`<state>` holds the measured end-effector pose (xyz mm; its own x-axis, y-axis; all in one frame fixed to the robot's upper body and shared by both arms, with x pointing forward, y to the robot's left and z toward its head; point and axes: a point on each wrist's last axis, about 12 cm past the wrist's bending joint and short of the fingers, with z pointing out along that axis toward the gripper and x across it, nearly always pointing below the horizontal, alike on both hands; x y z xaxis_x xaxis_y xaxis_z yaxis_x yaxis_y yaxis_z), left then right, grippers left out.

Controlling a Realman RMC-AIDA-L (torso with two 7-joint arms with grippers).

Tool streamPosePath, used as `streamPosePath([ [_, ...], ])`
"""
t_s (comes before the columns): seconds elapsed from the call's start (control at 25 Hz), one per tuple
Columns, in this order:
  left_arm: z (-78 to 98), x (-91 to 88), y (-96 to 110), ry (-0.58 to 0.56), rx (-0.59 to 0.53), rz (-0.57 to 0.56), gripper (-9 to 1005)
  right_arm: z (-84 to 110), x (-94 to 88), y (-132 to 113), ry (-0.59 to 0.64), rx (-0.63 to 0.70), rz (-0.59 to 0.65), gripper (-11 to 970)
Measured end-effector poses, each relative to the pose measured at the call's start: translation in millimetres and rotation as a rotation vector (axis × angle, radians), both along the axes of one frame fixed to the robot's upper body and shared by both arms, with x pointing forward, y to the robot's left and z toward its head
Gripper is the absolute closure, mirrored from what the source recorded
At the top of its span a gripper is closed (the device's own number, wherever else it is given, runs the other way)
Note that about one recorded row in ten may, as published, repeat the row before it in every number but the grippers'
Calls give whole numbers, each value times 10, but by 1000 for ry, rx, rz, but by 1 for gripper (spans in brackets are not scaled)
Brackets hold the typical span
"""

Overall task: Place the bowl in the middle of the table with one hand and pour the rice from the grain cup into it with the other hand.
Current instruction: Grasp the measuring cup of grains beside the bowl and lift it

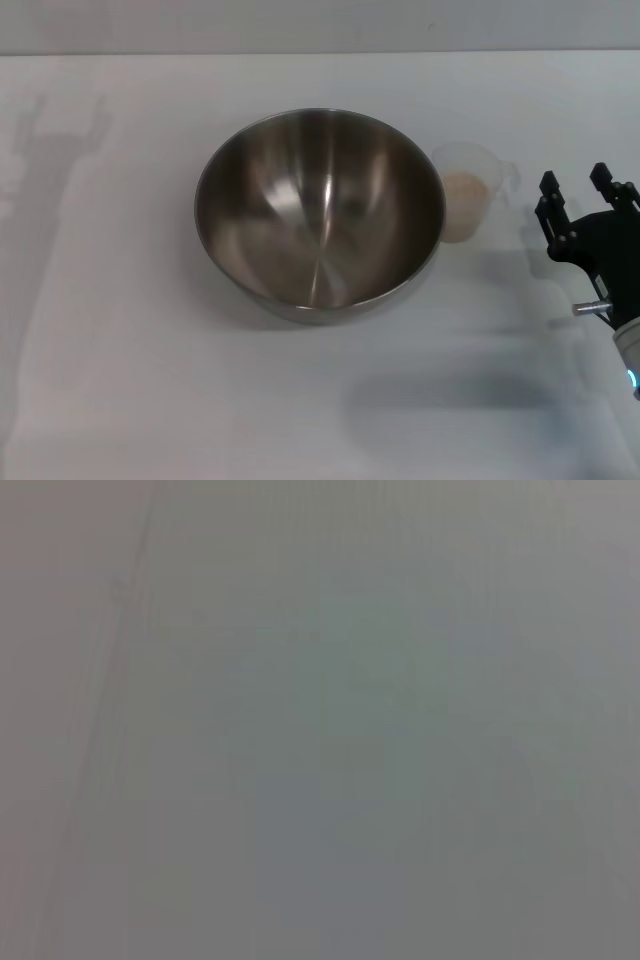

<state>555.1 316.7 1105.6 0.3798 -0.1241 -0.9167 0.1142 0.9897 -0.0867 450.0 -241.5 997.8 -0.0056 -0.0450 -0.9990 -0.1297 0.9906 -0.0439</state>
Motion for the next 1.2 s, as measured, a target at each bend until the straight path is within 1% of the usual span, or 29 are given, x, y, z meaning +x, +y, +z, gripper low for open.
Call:
streamPosePath([
  [0.6,36,-18,13,-37,-8,8,183,-81,175,57,91,-29,60,411],
  [1.2,32,-68,21,-57,-10,11,183,-81,283,70,105,-44,85,410],
])
